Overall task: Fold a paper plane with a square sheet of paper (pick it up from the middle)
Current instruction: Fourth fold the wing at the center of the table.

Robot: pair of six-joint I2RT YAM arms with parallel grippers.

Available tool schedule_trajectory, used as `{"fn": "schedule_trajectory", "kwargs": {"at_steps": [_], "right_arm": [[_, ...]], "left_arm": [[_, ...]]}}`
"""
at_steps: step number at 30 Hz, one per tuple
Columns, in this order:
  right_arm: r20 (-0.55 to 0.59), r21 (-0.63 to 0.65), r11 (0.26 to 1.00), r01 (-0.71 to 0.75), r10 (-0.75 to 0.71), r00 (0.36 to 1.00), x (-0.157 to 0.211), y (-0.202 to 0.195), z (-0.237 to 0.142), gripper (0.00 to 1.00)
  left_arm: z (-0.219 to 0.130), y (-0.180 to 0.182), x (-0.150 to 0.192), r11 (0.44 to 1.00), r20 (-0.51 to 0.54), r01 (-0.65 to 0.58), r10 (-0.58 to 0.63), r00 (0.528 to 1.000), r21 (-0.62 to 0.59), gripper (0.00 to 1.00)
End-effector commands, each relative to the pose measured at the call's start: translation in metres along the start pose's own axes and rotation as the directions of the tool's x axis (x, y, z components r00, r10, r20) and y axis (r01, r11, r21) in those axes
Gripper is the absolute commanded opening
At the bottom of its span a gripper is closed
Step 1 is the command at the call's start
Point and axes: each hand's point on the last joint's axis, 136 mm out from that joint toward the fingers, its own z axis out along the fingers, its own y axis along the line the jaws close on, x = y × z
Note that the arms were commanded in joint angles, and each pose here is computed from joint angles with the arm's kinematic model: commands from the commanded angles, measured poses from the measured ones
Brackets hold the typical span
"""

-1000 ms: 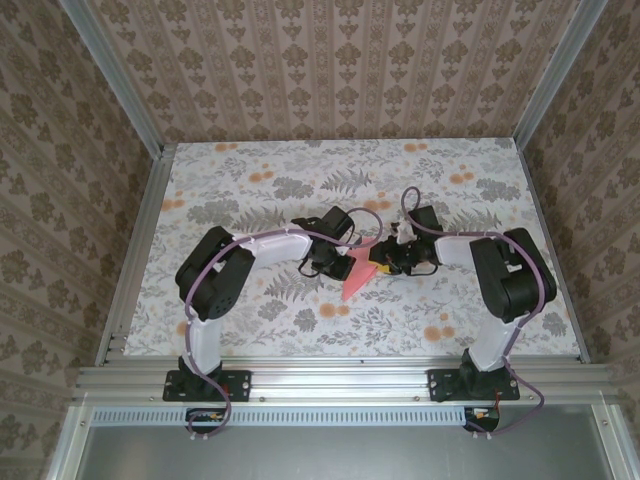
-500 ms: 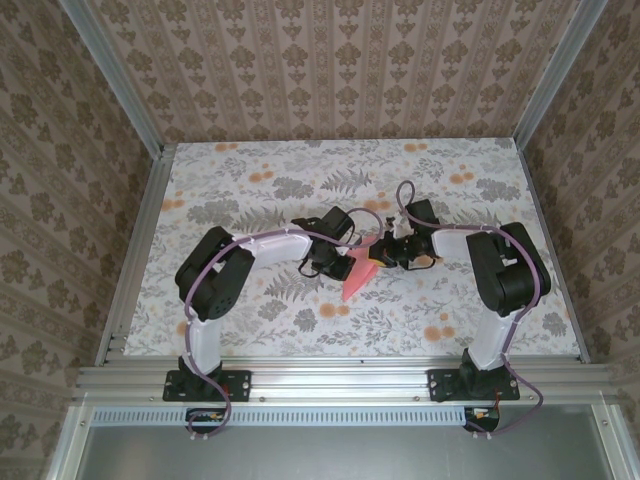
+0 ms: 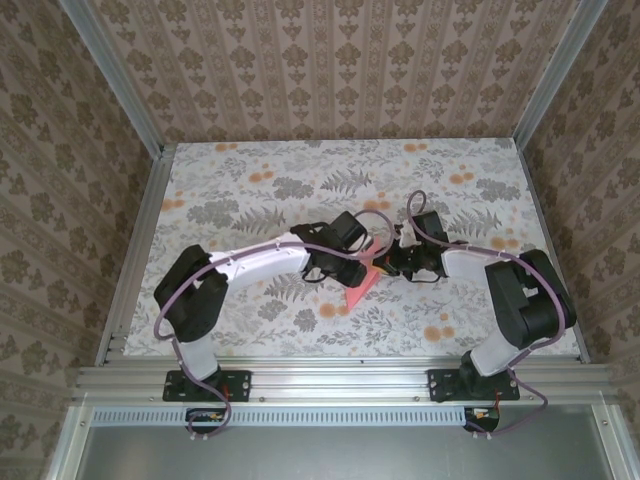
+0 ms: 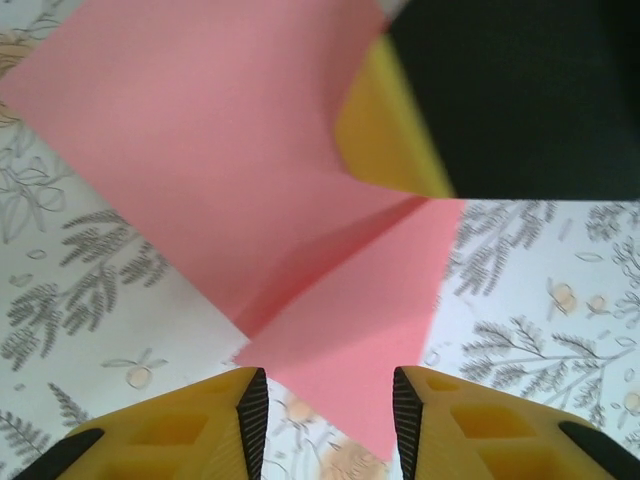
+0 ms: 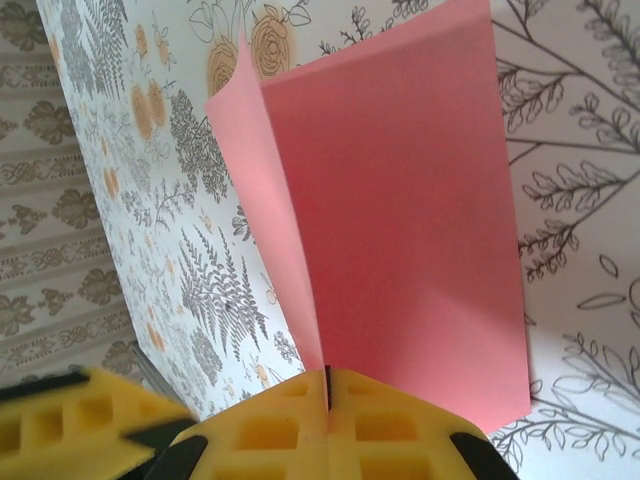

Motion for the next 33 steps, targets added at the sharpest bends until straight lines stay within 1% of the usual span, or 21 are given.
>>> {"fn": "schedule_trajectory", "kwargs": {"at_steps": [1, 5, 10, 15, 18, 23, 27, 31, 33], "right_arm": [[0.063, 0.029, 0.999, -0.042, 0.041, 0.997, -0.003, -0.001, -0.003, 0.04], [0.071, 0.033, 0.998, -0.060, 0.058, 0.996, -0.001, -0.001, -0.001, 0.04], [0.067, 0.030, 0.996, -0.080, 0.078, 0.995, 0.000, -0.004, 0.003, 0.04], [0.059, 0.026, 0.996, -0.083, 0.081, 0.995, 0.001, -0.003, 0.004, 0.04], [0.057, 0.024, 0.996, -0.083, 0.081, 0.995, 0.001, -0.002, 0.005, 0.05], [0.059, 0.024, 0.996, -0.090, 0.088, 0.994, 0.000, -0.002, 0.005, 0.05], [0.063, 0.020, 0.995, -0.094, 0.092, 0.994, -0.002, -0.001, 0.005, 0.05], [0.064, 0.017, 0.995, -0.094, 0.093, 0.994, -0.004, 0.002, 0.005, 0.05], [0.062, 0.020, 0.996, -0.090, 0.089, 0.994, -0.005, 0.003, 0.005, 0.05]], "left_arm": [[-0.015, -0.005, 0.002, 0.996, 0.031, 0.002, 0.001, 1.000, -0.089, 0.43], [-0.005, -0.018, 0.009, 0.996, 0.039, 0.002, 0.002, 0.999, -0.088, 0.45], [0.012, -0.024, 0.014, 0.989, 0.020, -0.018, 0.022, 1.000, -0.147, 0.46], [0.024, -0.013, 0.019, 0.972, 0.024, -0.001, 0.007, 1.000, -0.236, 0.46], [0.028, -0.009, 0.020, 0.965, 0.026, 0.004, 0.003, 1.000, -0.261, 0.46], [0.036, -0.009, 0.020, 0.959, 0.022, 0.000, 0.007, 1.000, -0.284, 0.44], [0.036, -0.006, 0.021, 0.949, 0.039, 0.009, 0.003, 0.999, -0.314, 0.45], [0.037, -0.003, 0.028, 0.951, 0.049, 0.015, 0.000, 0.999, -0.309, 0.45], [0.035, -0.003, 0.029, 0.957, 0.066, 0.015, 0.004, 0.998, -0.291, 0.47]]}}
